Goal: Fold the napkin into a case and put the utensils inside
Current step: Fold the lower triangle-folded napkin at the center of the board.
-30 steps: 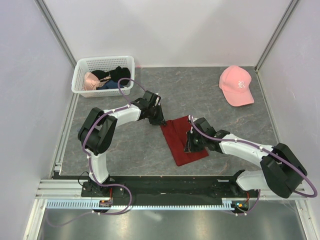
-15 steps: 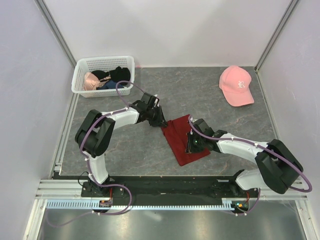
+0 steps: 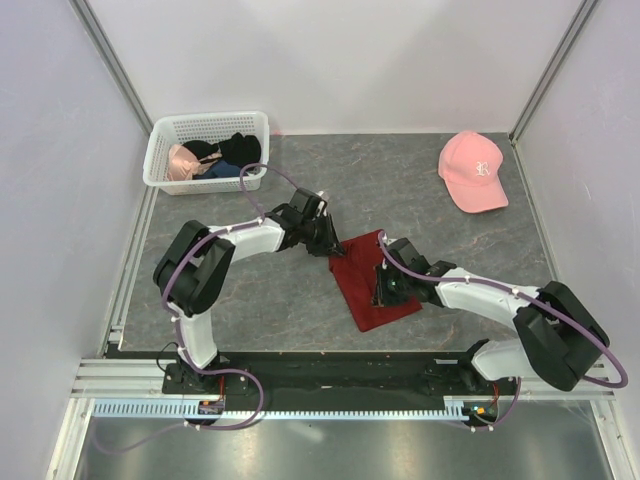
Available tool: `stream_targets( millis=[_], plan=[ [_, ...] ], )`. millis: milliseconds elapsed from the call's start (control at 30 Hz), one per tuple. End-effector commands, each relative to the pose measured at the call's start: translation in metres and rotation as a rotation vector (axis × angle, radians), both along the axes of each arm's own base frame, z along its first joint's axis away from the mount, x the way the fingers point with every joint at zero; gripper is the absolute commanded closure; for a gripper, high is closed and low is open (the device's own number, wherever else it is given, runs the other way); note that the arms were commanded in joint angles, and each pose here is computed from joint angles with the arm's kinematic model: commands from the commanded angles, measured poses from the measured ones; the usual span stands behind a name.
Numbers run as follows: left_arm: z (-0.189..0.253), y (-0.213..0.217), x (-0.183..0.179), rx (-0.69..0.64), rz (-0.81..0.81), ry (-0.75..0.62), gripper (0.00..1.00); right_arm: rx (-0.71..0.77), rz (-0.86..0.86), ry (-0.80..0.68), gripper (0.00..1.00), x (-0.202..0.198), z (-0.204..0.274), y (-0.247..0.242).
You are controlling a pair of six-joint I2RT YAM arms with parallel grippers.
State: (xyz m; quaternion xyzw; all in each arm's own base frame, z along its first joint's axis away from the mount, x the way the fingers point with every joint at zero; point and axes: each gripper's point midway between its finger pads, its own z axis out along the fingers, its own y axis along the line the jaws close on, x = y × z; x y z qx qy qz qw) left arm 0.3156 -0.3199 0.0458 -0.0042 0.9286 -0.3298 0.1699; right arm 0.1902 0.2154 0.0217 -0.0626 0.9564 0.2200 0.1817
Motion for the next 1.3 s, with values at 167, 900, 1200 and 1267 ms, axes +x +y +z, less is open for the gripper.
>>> stream_targets(
  millis=[167,900,1200,1267],
  plan=[
    [-0.012,-0.002,0.029,0.006,0.086,-0.009,0.79,-0.073,-0.013,-0.093,1.00,0.014,0.021,-0.013],
    [-0.013,0.002,0.030,-0.014,0.098,-0.024,0.77,0.052,0.075,-0.133,0.50,0.016,0.067,0.014],
    [-0.012,0.000,0.032,-0.018,0.096,-0.027,0.77,0.228,0.130,-0.012,0.77,-0.006,0.035,0.044],
    [-0.014,0.000,0.031,-0.018,0.094,-0.022,0.77,0.231,0.121,0.019,0.78,-0.013,0.018,0.041]
  ],
)
